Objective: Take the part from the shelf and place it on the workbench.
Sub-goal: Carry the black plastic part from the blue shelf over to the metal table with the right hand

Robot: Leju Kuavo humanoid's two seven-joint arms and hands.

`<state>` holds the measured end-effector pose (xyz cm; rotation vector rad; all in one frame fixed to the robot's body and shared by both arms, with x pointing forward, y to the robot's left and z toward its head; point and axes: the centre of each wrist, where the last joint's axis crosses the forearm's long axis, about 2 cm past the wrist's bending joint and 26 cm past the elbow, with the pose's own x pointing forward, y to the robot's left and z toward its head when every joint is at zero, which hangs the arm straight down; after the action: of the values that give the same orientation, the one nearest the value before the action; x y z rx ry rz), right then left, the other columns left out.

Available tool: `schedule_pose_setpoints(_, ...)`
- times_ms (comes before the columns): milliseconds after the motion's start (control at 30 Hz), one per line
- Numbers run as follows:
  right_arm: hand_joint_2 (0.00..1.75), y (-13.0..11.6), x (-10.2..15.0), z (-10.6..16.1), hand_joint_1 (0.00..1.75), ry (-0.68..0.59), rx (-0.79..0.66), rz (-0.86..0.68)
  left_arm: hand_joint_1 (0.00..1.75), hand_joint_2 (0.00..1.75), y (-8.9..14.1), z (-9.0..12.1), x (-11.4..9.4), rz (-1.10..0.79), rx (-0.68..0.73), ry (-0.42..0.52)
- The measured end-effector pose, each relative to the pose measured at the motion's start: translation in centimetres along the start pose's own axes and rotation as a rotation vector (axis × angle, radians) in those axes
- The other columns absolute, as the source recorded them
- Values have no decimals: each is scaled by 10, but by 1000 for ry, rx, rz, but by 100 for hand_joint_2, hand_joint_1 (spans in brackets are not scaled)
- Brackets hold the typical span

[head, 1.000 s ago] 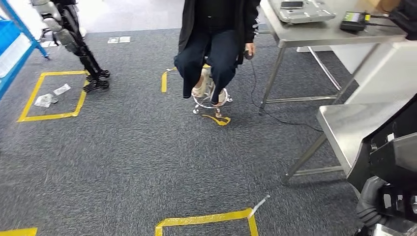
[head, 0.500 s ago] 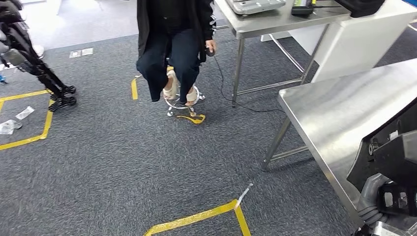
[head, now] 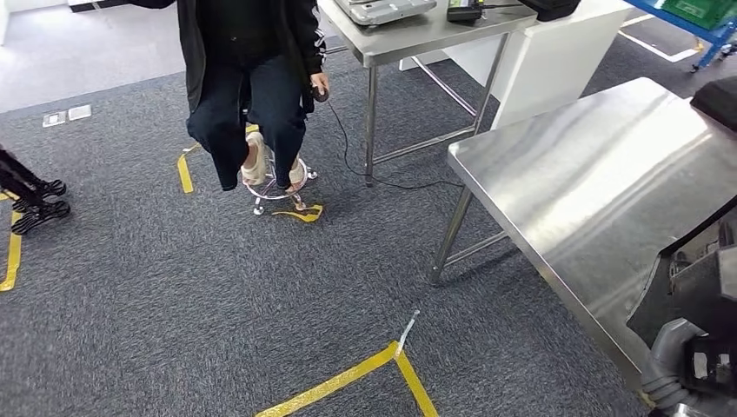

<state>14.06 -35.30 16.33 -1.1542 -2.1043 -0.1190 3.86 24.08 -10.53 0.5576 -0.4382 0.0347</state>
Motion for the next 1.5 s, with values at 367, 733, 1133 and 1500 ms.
schedule_pose_setpoints(367, 175, -3, -1, 1, 171, 15, -11, 3, 0, 175, -2, 1, 2, 5, 1, 3)
schedule_pose_setpoints(733, 175, -2, 0, 0, 171, 12, -26, -1, 0, 175, -1, 1, 0, -2, 6, 4)
schedule_pose_setpoints(1133, 175, -7, 0, 0, 171, 14, -39, 3, 0, 175, -2, 2, 0, -1, 7, 1)
schedule_pose_setpoints(1500, 175, -6, 0, -2, 171, 10, -44, 2, 0, 175, -3, 0, 5, 3, 9, -9)
